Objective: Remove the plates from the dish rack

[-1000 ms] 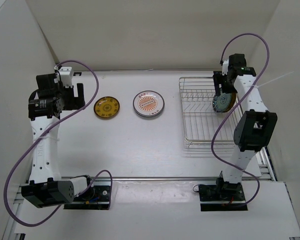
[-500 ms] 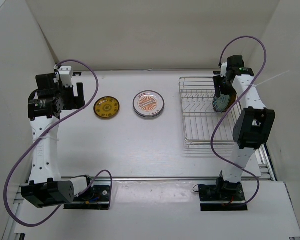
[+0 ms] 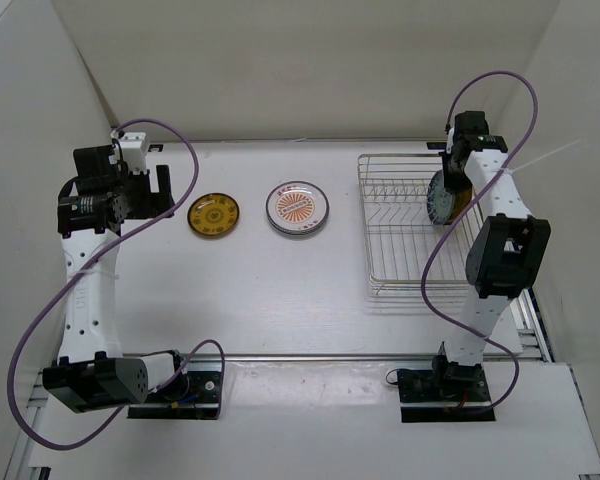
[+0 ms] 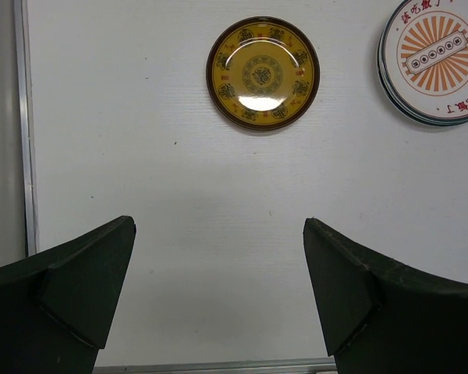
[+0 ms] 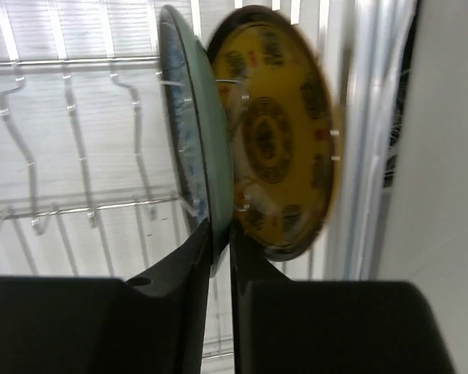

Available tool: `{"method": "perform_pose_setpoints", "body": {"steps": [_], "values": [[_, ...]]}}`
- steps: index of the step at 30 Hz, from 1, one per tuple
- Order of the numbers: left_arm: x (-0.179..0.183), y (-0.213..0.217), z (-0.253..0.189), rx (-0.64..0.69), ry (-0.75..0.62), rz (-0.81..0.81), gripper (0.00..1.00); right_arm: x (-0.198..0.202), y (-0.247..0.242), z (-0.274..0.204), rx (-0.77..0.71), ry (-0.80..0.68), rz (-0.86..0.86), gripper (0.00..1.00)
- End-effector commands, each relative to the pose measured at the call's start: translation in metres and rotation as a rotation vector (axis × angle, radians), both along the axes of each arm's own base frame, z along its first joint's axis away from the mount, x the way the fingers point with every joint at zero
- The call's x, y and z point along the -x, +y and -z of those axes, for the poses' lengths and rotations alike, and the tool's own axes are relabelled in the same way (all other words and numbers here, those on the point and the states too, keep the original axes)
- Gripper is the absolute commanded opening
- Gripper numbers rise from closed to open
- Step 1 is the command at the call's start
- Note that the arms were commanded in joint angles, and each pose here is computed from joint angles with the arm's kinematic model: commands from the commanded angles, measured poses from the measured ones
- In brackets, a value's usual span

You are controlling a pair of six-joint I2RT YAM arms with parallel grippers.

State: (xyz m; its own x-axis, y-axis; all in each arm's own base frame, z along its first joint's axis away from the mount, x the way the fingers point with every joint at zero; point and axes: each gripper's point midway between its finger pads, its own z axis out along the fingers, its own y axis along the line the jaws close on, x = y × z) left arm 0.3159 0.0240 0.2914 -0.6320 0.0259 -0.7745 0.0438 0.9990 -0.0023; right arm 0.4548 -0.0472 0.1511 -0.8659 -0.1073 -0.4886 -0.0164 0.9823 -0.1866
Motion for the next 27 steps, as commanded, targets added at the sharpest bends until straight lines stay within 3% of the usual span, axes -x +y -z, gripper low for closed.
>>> {"method": "perform_pose_setpoints", "body": {"steps": [1, 10, 15, 27], "values": [[0.0, -0.007, -0.005, 0.026, -0.014, 0.024, 1.0, -0.009, -0.01, -0.037, 0.025, -0.115, 0.07, 0.12], [0.0, -0.007, -0.002, 0.027, -0.005, 0.024, 1.0, -0.007, -0.015, -0.045, 0.08, -0.121, 0.125, 0.0], [0.001, -0.007, 0.002, 0.029, 0.004, 0.024, 1.0, -0.004, -0.021, -0.052, 0.13, -0.135, 0.165, 0.0], [0.0, -0.009, 0.004, 0.036, 0.005, 0.032, 1.0, 0.018, -0.022, -0.141, 0.317, -0.324, 0.216, 0.0]]}}
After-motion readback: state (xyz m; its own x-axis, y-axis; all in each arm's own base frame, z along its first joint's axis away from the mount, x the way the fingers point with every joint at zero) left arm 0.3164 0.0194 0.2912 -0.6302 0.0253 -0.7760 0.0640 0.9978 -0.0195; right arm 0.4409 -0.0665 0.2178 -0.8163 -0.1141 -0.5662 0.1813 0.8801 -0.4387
